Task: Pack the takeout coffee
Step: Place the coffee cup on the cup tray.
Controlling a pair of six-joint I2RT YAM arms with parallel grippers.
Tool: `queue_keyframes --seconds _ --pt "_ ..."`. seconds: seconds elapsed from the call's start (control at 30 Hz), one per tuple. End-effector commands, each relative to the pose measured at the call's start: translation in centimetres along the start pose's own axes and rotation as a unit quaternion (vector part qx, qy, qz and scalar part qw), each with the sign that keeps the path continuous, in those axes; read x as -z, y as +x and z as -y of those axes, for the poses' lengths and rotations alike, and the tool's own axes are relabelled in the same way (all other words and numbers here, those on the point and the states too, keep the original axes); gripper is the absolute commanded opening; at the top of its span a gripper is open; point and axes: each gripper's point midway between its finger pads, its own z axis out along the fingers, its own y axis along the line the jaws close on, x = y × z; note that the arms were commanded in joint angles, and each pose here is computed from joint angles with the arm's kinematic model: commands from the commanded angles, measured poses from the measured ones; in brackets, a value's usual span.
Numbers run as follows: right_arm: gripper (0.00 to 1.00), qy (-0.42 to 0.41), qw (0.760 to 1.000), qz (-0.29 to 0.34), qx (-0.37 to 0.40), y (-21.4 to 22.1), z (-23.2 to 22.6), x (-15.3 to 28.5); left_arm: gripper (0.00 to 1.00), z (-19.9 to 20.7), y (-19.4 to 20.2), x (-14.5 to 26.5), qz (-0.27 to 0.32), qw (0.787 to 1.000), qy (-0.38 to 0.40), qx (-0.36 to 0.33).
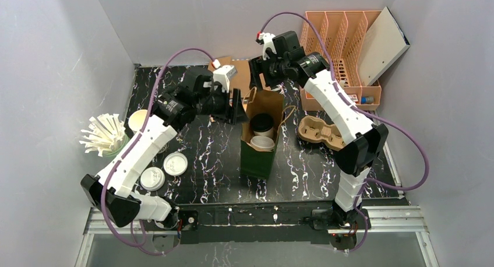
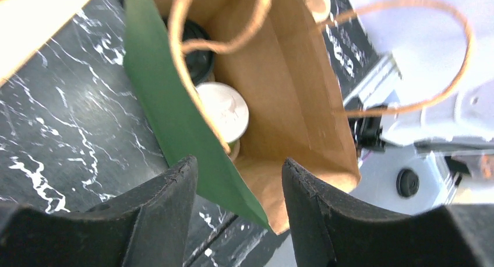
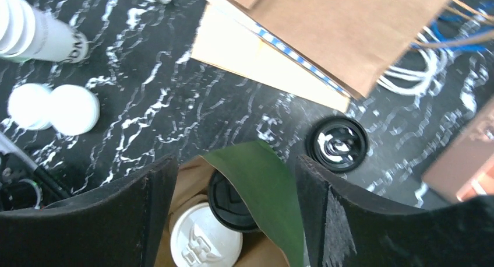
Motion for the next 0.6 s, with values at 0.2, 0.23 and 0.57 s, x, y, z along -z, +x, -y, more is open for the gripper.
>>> queue_keyframes --seconds 0.2,0.23,0.57 --pt "0.74 0.197 0.971 0.024 -0.135 1.5 3.9 8.8 0.54 -2.4 -9.4 1.8 0.132 0.991 0.003 0.033" --pt "0.73 0.201 0.969 0.022 -0.143 2.0 4.0 9.1 0.53 -2.9 -10.0 1.4 0.136 0.99 0.004 0.036" --pt "0.54 0.184 0.963 -0.025 -0.193 4.9 2.7 9.3 0.49 -5.7 -11.9 -5.8 0.099 0.994 0.047 -0.029"
